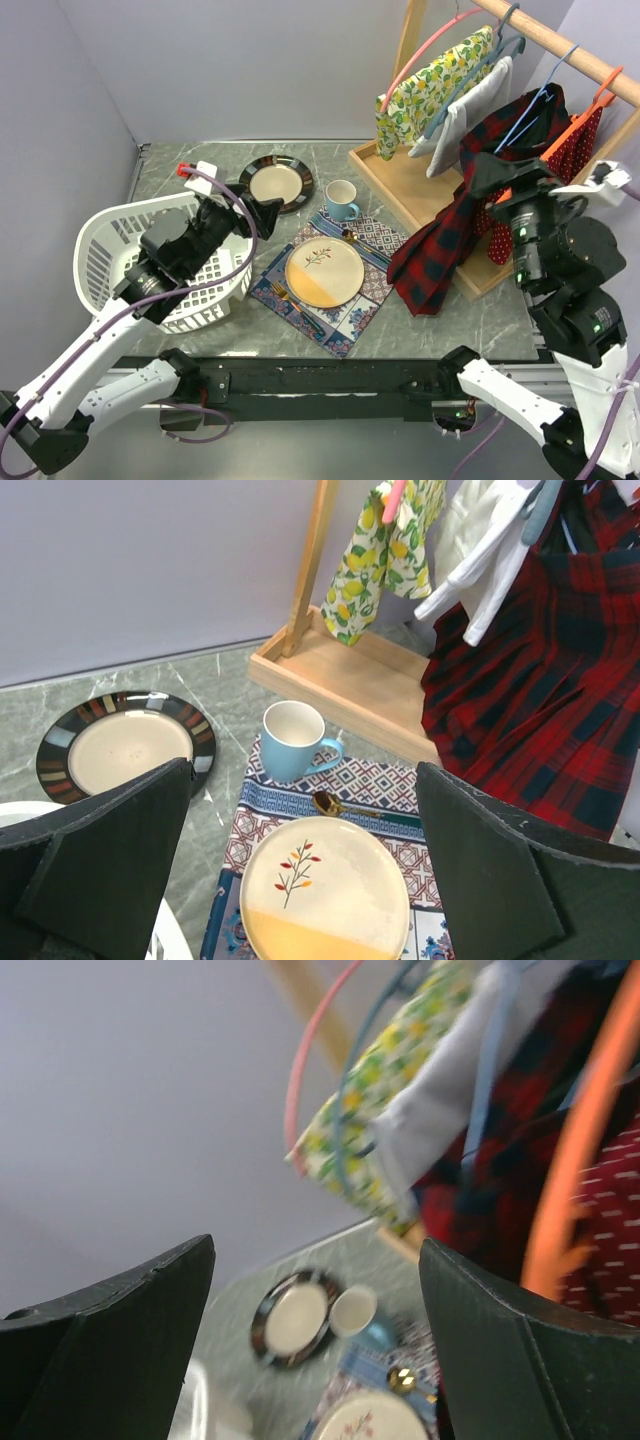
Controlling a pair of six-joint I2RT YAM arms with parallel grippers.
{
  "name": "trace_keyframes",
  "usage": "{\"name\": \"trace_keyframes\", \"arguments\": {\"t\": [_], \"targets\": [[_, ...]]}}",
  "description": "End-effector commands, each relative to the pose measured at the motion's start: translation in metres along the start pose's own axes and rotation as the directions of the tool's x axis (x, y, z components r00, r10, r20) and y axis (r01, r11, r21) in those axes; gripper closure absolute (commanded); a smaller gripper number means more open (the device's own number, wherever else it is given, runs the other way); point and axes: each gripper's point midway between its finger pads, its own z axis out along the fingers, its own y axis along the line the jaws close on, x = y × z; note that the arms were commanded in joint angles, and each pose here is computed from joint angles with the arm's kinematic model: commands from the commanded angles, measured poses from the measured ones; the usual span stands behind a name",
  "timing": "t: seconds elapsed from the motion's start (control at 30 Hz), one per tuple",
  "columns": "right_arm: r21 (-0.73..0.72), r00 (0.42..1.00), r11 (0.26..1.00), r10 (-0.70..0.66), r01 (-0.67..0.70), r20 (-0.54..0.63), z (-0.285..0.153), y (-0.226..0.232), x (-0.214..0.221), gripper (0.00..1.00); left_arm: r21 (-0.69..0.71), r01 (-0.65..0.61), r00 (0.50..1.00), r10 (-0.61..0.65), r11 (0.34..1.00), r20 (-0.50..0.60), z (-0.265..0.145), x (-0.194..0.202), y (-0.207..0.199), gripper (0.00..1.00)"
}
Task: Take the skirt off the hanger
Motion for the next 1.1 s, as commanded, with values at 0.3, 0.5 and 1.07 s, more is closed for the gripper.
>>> {"name": "trace_keyframes", "arguments": {"t": [0.3,0.5,1.07], "targets": [[0.547,0.98,0.826,-0.192,0.138,0.043,0.047,-0.091,-0.029,0.27,0.008,-0.017,0.999,0.016,1.0,0.048,0.004,-0.018,-0.004,0.01],[0.564,0.973,0.809,-0.227,0.168,0.037,0.055,-0.095,-0.031,0.26,0.027,-0.016,0.999,0.014,1.0,0.049,0.003,-0.02,-0.008,0.01],[0.637,0.965,0.729,-0.237,0.251,-0.109,0.03,-0.112,-0.05,0.22,0.021,-0.024,0.999,0.023,0.999,0.044,0.003,-0.017,-0.006,0.01]]}}
